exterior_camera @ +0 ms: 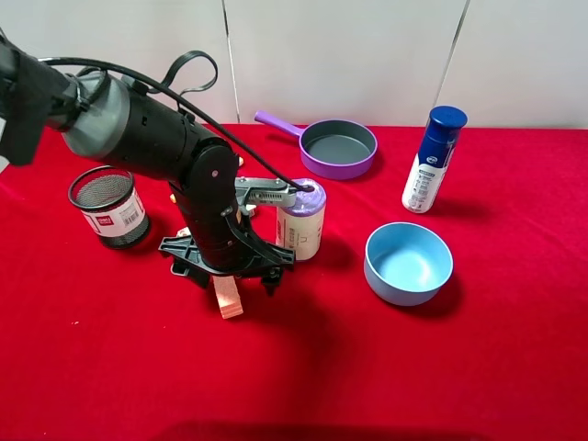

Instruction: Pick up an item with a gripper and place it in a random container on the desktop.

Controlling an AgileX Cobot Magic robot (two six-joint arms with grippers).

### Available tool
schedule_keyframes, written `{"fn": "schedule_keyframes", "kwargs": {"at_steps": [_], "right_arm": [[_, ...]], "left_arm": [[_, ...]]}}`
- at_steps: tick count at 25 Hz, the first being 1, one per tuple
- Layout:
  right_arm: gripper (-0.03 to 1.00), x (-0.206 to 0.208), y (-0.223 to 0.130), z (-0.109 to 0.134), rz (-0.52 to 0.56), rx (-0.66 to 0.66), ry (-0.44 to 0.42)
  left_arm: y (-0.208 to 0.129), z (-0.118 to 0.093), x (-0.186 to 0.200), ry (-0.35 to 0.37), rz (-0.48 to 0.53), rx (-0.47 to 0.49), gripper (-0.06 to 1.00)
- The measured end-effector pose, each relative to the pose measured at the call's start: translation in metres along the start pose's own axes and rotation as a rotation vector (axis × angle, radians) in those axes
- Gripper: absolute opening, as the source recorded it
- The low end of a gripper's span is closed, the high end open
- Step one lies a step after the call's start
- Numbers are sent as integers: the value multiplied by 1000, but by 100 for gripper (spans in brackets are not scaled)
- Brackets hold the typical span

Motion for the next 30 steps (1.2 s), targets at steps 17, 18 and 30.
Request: {"fn": "schedule_keyframes", "kwargs": {"at_steps": [17, 18, 30], "right_arm": [[69, 0, 0, 0, 0, 0, 0], [69, 0, 0, 0, 0, 0, 0], [69, 0, 0, 0, 0, 0, 0]], "left_arm": [[-4, -5, 0, -39, 30, 66, 28], [-4, -5, 0, -39, 31, 67, 26], [-7, -3, 0, -24, 56, 68, 23]]}}
Point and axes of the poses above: a point on each arm's last joint axis where the gripper is mounted, x pointing back along that axis away from the gripper, z along the wrist's bending axis when the last joint is at zero, y = z × x, the point moved 3 cm from there along -x, pointing out along that axis toward the gripper, and after that the axes turned 1 degree about x, right-handed, at the moved point
